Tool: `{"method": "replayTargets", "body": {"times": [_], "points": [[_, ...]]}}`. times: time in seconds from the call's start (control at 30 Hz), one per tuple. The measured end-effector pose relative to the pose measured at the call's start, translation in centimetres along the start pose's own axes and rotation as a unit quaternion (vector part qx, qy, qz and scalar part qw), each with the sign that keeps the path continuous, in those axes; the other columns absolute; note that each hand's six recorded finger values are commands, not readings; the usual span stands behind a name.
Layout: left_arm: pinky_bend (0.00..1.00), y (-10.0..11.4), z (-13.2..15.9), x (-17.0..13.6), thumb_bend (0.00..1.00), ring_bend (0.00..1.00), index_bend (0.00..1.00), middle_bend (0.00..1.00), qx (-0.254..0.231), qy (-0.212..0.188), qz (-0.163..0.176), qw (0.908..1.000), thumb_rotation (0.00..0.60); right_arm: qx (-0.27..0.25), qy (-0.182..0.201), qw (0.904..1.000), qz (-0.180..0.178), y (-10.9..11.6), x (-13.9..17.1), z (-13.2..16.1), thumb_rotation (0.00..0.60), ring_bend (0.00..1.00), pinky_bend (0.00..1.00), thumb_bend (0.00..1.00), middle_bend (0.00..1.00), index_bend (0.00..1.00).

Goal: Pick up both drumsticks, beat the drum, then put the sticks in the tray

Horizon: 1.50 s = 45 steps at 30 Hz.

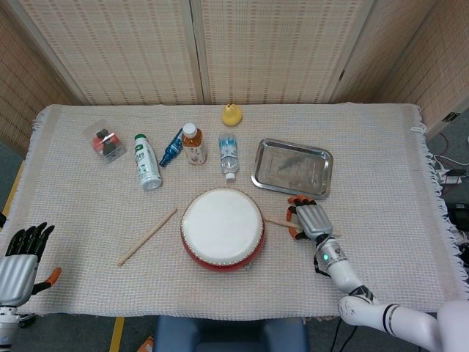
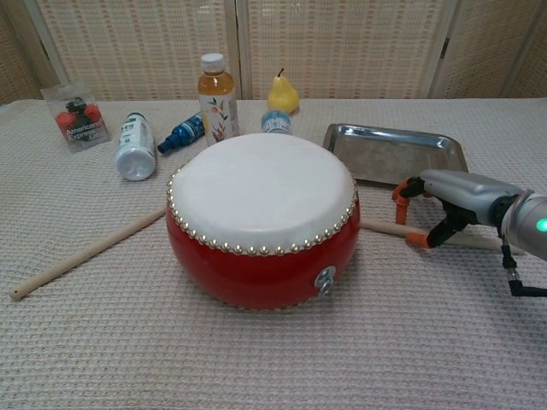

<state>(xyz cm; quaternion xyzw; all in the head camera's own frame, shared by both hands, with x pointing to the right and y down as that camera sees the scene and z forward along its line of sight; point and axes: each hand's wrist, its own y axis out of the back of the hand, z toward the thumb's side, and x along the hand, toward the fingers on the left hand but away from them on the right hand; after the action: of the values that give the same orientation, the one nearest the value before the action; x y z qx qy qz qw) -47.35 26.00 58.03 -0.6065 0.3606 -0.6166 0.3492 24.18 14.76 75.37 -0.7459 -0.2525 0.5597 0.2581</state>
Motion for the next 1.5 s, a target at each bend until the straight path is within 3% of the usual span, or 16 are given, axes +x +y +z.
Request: {"method": "replayTargets", "body": {"times": [0.47, 0.63, 0.87, 1.07, 1.23, 1.37, 1.47, 1.5], "points": [[0.05, -0.3, -0.1, -0.1, 0.28, 0.0, 0.03, 0.0, -0.005, 0.0, -0.004, 1.0, 0.6, 0.047, 0.007, 0.9989, -0.002, -1.3, 0.9, -0.2, 0.6, 0.0, 0.15, 0.32, 0.16, 0.47], [0.05, -0.3, -0.2, -0.1, 0.28, 0.0, 0.03, 0.0, -0.006, 0.001, -0.005, 1.0, 0.6, 0.037, 0.01, 0.9992, -0.005, -1.4, 0.9, -0.1, 0.6, 0.0, 0.15, 0.32, 0.16, 0.53], [0.05, -0.3, -0.2, -0.2, 0.28, 0.0, 0.04, 0.0, -0.01, 0.001, -0.004, 0.9999, 0.6, -0.018, 0.018, 0.9994, -0.022, -0.5, 1.3, 0.1, 0.6, 0.06, 0.15, 0.39, 0.22, 0.66], [0.05, -0.2, -0.1, -0.2, 0.28, 0.0, 0.04, 0.0, -0.011, -0.002, -0.001, 0.9999, 0.6, -0.121, 0.03, 0.9912, -0.045, 1.5, 2.2, -0.2, 0.6, 0.12, 0.16, 0.41, 0.28, 0.69], [0.05, 0.0, 0.2, -0.1, 0.28, 0.0, 0.04, 0.0, -0.01, -0.005, 0.002, 0.9999, 0.6, -0.253, 0.044, 0.9651, -0.051, 3.2, 3.0, -0.9, 0.6, 0.22, 0.21, 0.41, 0.35, 0.68], [0.05, 0.1, 0.3, -0.1, 0.28, 0.0, 0.04, 0.0, -0.01, -0.007, 0.002, 0.9999, 0.6, -0.378, 0.056, 0.923, -0.048, 4.4, 3.7, -1.8, 0.6, 0.29, 0.34, 0.41, 0.38, 0.65], [0.05, 0.2, 0.6, -0.2, 0.28, 0.0, 0.04, 0.0, -0.009, -0.011, 0.003, 0.9999, 0.6, -0.458, 0.064, 0.8861, -0.036, 4.6, 4.0, -2.5, 0.6, 0.32, 0.39, 0.41, 0.39, 0.64], [0.05, 0.3, 0.7, -0.2, 0.28, 0.0, 0.04, 0.0, -0.009, -0.012, 0.004, 0.9999, 0.6, -0.489, 0.068, 0.869, -0.031, 4.7, 4.1, -2.7, 0.6, 0.34, 0.4, 0.41, 0.4, 0.63]]}}
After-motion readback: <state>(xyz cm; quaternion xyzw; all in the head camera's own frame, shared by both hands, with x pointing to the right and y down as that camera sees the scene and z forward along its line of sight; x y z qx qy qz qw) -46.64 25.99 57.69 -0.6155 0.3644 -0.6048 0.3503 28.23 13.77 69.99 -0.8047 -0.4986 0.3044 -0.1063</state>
